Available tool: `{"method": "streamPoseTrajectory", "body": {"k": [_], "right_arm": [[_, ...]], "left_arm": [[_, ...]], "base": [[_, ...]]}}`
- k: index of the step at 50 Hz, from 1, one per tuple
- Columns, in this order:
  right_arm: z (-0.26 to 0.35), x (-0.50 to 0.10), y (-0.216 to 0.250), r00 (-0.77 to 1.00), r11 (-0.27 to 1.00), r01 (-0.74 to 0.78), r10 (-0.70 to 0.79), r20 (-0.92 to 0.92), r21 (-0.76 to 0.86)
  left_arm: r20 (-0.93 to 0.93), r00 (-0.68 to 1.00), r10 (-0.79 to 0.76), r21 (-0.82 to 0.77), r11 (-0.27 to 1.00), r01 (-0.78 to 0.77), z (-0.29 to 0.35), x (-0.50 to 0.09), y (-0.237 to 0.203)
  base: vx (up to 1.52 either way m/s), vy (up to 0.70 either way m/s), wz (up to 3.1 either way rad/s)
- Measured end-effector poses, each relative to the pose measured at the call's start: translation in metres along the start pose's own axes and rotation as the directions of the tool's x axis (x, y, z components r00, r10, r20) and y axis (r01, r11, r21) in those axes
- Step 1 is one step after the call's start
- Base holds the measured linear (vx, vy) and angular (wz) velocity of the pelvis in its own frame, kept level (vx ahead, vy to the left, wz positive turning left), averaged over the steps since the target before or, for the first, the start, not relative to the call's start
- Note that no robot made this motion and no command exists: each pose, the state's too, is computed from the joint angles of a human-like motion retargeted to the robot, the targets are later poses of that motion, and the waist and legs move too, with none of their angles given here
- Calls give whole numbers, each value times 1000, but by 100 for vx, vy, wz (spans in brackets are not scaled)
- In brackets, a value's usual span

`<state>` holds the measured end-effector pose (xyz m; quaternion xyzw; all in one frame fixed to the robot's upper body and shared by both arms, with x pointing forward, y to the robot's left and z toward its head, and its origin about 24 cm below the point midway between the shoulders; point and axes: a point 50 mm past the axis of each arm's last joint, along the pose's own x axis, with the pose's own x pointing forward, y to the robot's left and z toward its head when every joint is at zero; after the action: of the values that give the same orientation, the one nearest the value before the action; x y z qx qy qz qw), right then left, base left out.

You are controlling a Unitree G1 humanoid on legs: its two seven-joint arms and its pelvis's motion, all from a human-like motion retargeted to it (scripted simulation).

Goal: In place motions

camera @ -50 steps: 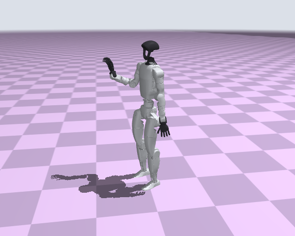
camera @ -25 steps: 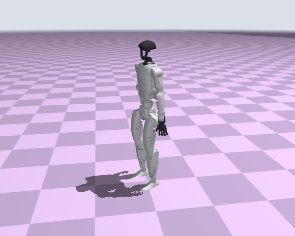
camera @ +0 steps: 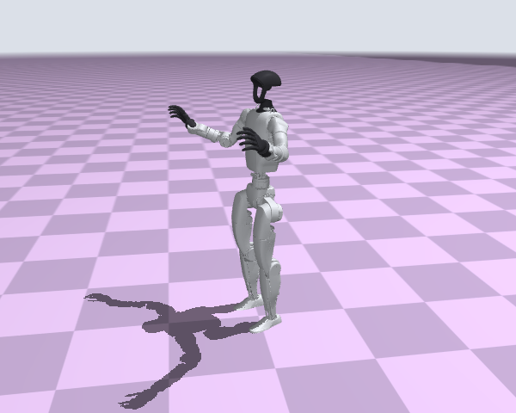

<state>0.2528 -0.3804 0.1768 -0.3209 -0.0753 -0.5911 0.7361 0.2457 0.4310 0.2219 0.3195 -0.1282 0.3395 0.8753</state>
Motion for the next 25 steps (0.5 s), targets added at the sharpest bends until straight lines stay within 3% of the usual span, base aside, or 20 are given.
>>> {"method": "streamPoseTrajectory", "body": {"k": [3,5,7,9,11,13,15,18,21,23,25], "right_arm": [[72,12,-35,890,982,164,-108,443,-91],[116,4,-61,689,933,344,-175,704,-105],[154,-16,-83,408,864,504,-237,882,-1],[183,-44,-98,90,805,562,-289,953,191],[198,-72,-106,-167,776,505,-341,925,378],[202,-88,-111,-290,764,414,-405,867,495],[198,-87,-112,-275,751,380,-466,841,540],[179,-59,-105,-9,747,485,-516,857,454],[144,-25,-84,382,788,559,-521,763,258],[117,-8,-65,619,838,528,-490,614,136],[93,4,-48,794,897,438,-419,441,62]], "left_arm": [[359,923,139,7,988,-152,81,12,13],[591,779,209,-23,970,-242,132,4,16],[784,569,248,-65,945,-322,177,-14,15],[912,317,261,-124,911,-393,211,-38,10],[962,59,266,-213,868,-448,232,-61,0],[948,-133,288,-317,834,-451,241,-76,-5],[920,-199,338,-392,815,-426,239,-80,-7],[903,25,429,-375,814,-444,217,-58,-4],[739,486,466,-262,864,-430,173,-19,0],[499,779,379,-231,925,-302,133,6,-3],[234,959,162,-287,954,-91,93,20,-17]], "base": [[2,0,1],[6,2,4],[6,2,3],[5,2,3],[0,0,0],[0,0,0],[0,0,0],[0,0,0],[0,0,0],[0,0,0],[0,0,0]]}}
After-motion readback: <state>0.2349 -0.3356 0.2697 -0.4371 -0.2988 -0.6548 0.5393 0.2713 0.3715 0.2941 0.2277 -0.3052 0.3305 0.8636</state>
